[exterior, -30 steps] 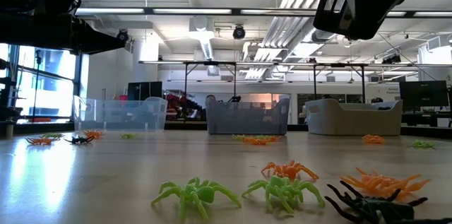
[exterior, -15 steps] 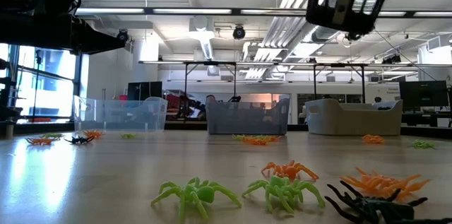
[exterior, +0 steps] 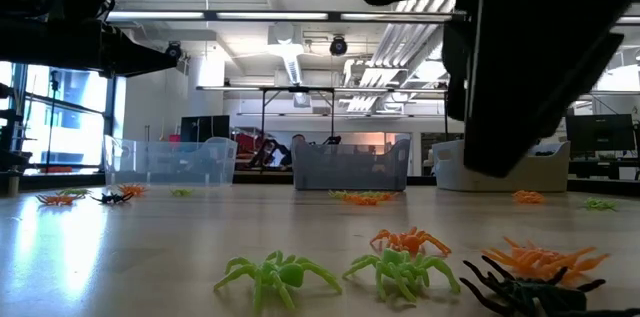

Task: Sort Halloween decoration
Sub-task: Put the black spider toy into the white bin

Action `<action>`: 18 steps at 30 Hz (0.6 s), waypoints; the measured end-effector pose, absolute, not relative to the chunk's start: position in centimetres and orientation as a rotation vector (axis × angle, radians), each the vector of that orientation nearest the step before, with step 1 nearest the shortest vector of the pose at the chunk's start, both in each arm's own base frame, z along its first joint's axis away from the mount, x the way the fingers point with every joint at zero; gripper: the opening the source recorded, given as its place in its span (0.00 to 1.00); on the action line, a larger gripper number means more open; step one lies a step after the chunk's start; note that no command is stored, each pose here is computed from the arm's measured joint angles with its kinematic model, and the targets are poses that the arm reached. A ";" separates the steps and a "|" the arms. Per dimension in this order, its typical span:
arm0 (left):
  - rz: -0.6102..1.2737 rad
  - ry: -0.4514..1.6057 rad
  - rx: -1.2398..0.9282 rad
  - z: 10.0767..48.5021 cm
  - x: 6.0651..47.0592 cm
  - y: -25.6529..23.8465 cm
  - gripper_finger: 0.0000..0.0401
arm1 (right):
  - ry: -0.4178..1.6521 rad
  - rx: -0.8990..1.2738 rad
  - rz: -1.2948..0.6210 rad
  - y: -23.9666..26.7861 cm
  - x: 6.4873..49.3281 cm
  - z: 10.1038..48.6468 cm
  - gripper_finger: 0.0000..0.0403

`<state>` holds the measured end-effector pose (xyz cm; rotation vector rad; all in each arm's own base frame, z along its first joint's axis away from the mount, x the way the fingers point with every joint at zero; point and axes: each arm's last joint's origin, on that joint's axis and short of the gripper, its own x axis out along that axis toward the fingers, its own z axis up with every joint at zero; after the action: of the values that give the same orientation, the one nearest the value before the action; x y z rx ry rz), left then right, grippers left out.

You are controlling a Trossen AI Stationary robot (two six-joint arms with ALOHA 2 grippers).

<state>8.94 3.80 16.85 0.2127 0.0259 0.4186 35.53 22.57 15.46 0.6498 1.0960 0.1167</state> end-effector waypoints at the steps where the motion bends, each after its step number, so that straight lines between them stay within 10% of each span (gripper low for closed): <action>1: 0.418 0.026 0.213 16.8 8.9 3.8 0.33 | 1.101 0.655 0.110 22.6 35.6 15.3 0.19; 18: 0.419 0.026 0.213 16.8 8.9 3.8 0.33 | 1.189 0.695 0.047 22.7 35.6 12.8 0.19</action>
<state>8.94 3.80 16.85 0.2126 0.0261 0.4187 35.62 22.67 12.75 0.6948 1.1892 0.0472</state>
